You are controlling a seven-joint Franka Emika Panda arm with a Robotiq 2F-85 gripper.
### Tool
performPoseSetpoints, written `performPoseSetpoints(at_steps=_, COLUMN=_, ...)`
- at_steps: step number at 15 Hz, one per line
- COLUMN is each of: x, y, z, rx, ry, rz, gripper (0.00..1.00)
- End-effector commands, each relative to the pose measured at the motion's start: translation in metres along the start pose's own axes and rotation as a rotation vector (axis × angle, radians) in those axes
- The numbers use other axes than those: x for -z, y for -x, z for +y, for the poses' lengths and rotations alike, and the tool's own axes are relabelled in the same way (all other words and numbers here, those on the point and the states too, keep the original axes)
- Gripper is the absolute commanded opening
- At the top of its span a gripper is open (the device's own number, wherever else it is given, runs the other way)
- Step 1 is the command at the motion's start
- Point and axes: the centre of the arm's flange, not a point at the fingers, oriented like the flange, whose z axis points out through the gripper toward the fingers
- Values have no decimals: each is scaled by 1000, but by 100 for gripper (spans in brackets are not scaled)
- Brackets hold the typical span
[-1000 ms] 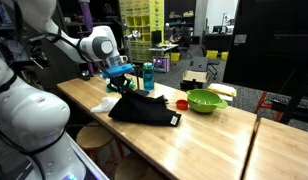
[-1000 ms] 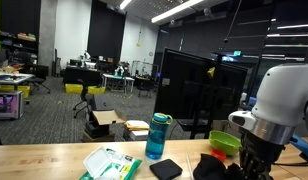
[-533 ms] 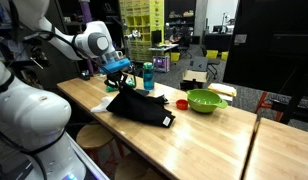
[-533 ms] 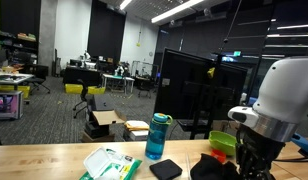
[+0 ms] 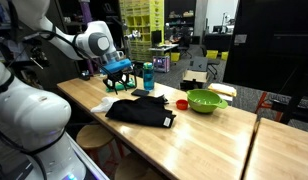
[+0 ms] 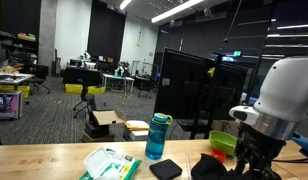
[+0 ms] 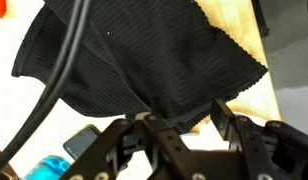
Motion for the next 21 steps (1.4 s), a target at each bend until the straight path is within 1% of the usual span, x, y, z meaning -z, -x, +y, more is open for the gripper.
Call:
performPoseSetpoints(at_steps=1, x=4, y=20, z=-10, rx=-102, ry=-5, rz=16, gripper=86)
performPoseSetpoints(at_steps=3, x=6, y=23, z=-9, rx=-164, ry=-19, rz=1, gripper=100)
performPoseSetpoints(at_steps=4, x=5, y=26, z=-9, rx=-186, ry=-24, rz=-9, gripper=100)
performPoseSetpoints(at_steps=5, x=1, y=74, z=46, rx=-201, ry=-52, rz=-24, gripper=100)
performPoseSetpoints(at_steps=6, x=0, y=82, z=57, rx=-217, ry=-77, rz=-48, gripper=100)
performPoseSetpoints(at_steps=7, x=-1, y=101, z=73, rx=-250, ry=-91, rz=-66, gripper=100)
performPoseSetpoints(at_steps=10, x=-1, y=173, z=127, rx=-369, ry=-127, rz=-102, gripper=100)
performPoseSetpoints(at_steps=12, x=3, y=223, z=164, rx=-416, ry=-152, rz=-110, gripper=100)
performPoseSetpoints(at_steps=14, x=8, y=263, z=202, rx=-443, ry=-175, rz=-108, gripper=100)
performPoseSetpoints(at_steps=16, x=10, y=286, z=234, rx=-465, ry=-190, rz=-119, gripper=100)
performPoseSetpoints(at_steps=17, x=10, y=292, z=246, rx=-472, ry=-204, rz=-126, gripper=100)
performPoseSetpoints(at_steps=19, x=3, y=295, z=268, rx=-459, ry=-257, rz=-137, gripper=100)
performPoseSetpoints(at_steps=21, x=-6, y=291, z=283, rx=-444, ry=-315, rz=-136, gripper=100)
